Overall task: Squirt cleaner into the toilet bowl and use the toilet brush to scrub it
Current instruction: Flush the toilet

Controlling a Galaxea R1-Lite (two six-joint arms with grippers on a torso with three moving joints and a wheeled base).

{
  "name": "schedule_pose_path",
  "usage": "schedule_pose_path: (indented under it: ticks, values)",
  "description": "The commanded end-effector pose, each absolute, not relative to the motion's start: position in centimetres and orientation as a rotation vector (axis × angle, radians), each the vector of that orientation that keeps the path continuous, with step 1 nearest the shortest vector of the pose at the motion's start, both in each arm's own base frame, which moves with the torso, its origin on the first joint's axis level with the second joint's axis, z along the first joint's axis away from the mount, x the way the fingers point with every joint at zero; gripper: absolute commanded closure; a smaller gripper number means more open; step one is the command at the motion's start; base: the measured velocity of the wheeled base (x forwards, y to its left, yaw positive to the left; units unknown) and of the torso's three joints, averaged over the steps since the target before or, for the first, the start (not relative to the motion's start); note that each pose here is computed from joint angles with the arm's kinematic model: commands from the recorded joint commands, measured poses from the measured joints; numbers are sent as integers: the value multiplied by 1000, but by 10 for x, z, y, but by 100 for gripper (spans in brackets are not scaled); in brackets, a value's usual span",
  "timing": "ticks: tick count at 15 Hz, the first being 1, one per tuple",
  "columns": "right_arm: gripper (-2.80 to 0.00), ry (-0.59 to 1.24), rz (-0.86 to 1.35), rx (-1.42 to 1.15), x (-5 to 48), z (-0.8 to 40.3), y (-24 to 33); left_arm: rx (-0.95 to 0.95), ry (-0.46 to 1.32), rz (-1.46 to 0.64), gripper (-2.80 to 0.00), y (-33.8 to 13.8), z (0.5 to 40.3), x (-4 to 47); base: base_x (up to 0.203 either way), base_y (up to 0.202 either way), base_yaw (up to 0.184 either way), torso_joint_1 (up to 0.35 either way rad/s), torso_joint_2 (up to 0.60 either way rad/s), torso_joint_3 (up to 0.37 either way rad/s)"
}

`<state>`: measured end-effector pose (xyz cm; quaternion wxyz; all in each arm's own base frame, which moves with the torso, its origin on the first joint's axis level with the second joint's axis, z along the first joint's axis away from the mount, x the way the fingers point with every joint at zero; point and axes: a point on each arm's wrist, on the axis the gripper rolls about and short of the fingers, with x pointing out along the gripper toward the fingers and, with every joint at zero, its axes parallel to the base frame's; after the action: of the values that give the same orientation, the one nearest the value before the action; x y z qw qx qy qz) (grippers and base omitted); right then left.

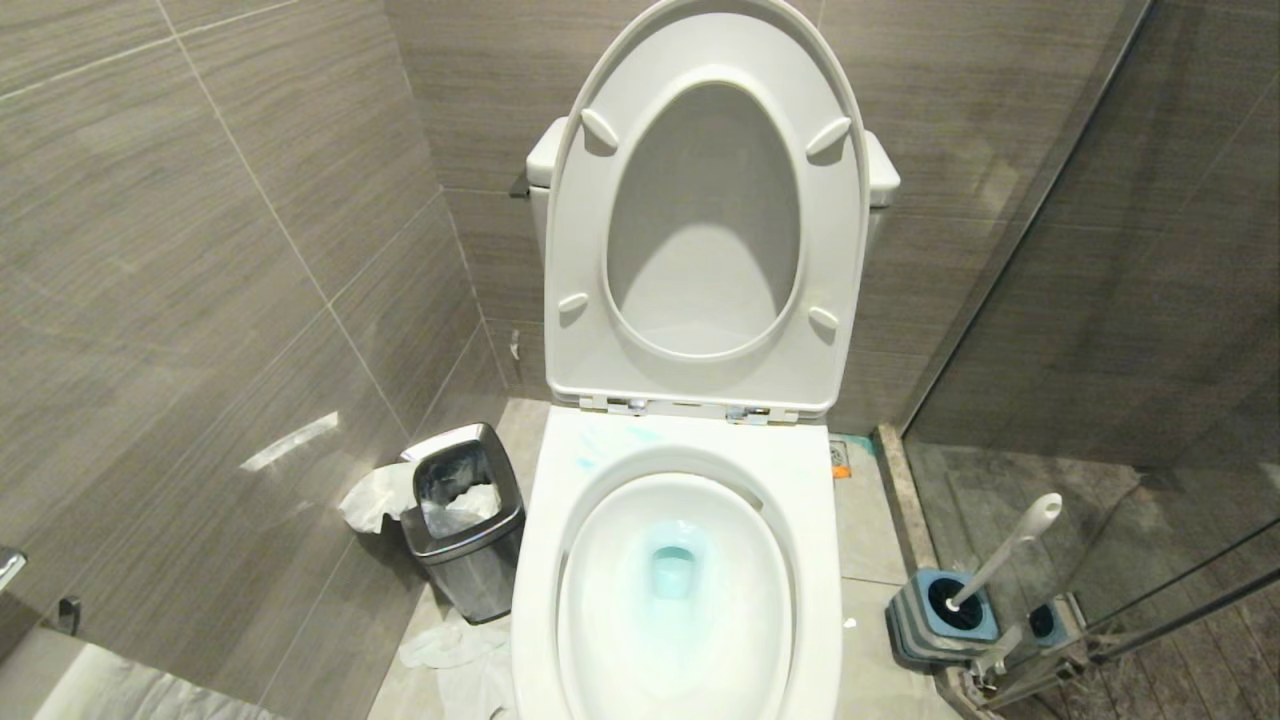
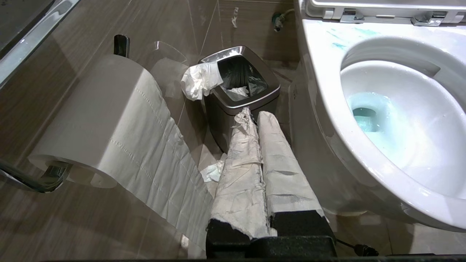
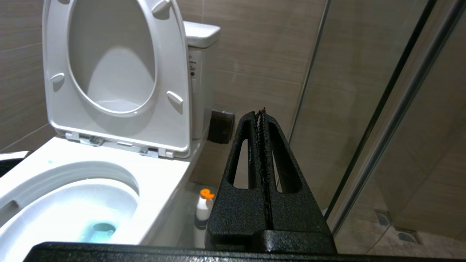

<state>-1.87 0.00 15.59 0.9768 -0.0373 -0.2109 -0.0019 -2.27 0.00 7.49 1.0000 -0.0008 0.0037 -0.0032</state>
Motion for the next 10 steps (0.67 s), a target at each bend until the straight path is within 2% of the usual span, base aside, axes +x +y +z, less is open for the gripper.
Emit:
schedule_pose_path:
  ticks: [1,10]
  values:
    - [0,-441,-10,-77,-22,153,0,-2,9,-6,0,0,74,-23,0,0,0,0,0,0]
    - [0,-421,-26,-72,-28,124,0,-2,9,-6,0,0,74,-23,0,0,0,0,0,0]
